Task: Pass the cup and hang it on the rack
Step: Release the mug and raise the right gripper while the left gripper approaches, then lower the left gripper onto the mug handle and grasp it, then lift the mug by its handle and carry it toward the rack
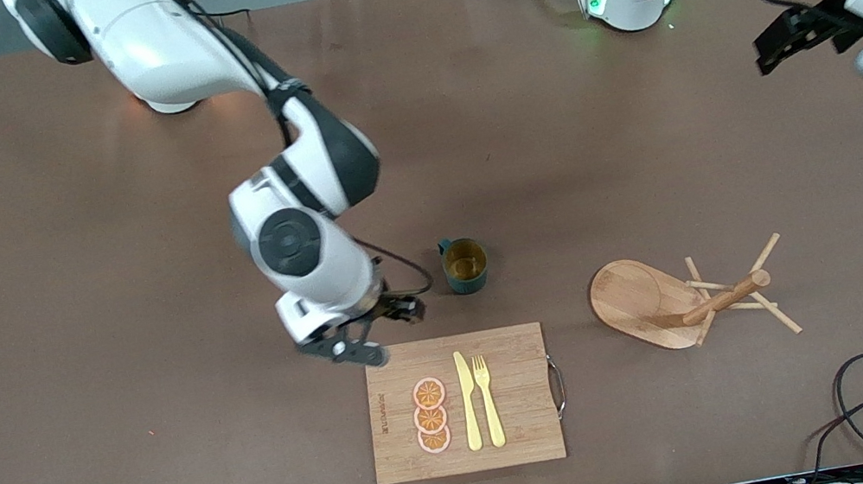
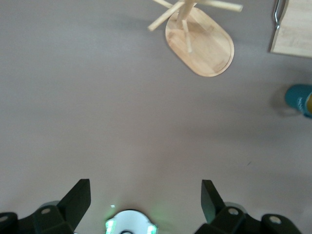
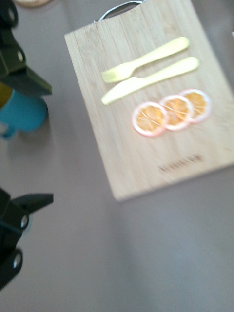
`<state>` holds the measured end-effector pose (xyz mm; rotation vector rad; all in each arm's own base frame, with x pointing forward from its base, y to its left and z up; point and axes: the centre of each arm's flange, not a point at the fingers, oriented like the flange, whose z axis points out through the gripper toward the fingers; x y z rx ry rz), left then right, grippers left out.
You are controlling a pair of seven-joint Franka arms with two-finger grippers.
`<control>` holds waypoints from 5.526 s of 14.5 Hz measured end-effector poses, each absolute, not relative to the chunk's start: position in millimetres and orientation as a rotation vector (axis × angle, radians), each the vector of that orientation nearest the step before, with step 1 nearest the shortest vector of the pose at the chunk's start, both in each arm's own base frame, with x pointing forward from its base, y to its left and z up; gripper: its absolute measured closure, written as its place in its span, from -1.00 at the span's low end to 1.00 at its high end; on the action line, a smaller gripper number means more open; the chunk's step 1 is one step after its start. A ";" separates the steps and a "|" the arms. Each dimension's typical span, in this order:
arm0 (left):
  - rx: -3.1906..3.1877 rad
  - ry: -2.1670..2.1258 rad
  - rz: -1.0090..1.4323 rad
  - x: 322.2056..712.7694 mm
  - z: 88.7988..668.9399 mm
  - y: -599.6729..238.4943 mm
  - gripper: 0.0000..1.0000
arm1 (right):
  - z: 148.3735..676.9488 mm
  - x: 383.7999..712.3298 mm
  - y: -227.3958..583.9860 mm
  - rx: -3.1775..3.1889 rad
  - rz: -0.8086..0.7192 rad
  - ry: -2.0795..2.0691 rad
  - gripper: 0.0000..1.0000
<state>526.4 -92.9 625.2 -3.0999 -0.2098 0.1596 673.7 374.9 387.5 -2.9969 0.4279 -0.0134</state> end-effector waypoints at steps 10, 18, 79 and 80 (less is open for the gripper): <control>-2.880 -0.259 0.074 534.3 551.2 -257.6 -1.00 | 484.7 701.4 65.8 -3.085 -0.048 0.087 -1.00; -2.720 -0.204 -0.129 479.8 433.6 -449.8 -1.00 | 517.6 665.4 -31.6 -3.138 -0.126 0.016 -1.00; -2.690 -1.361 -0.764 538.1 400.4 -518.6 0.58 | 673.0 567.1 -51.3 -3.157 -0.165 0.137 -1.00; -2.709 -1.406 -0.710 550.6 427.3 -499.3 0.58 | 672.9 567.1 -51.1 -3.157 -0.164 0.137 -1.00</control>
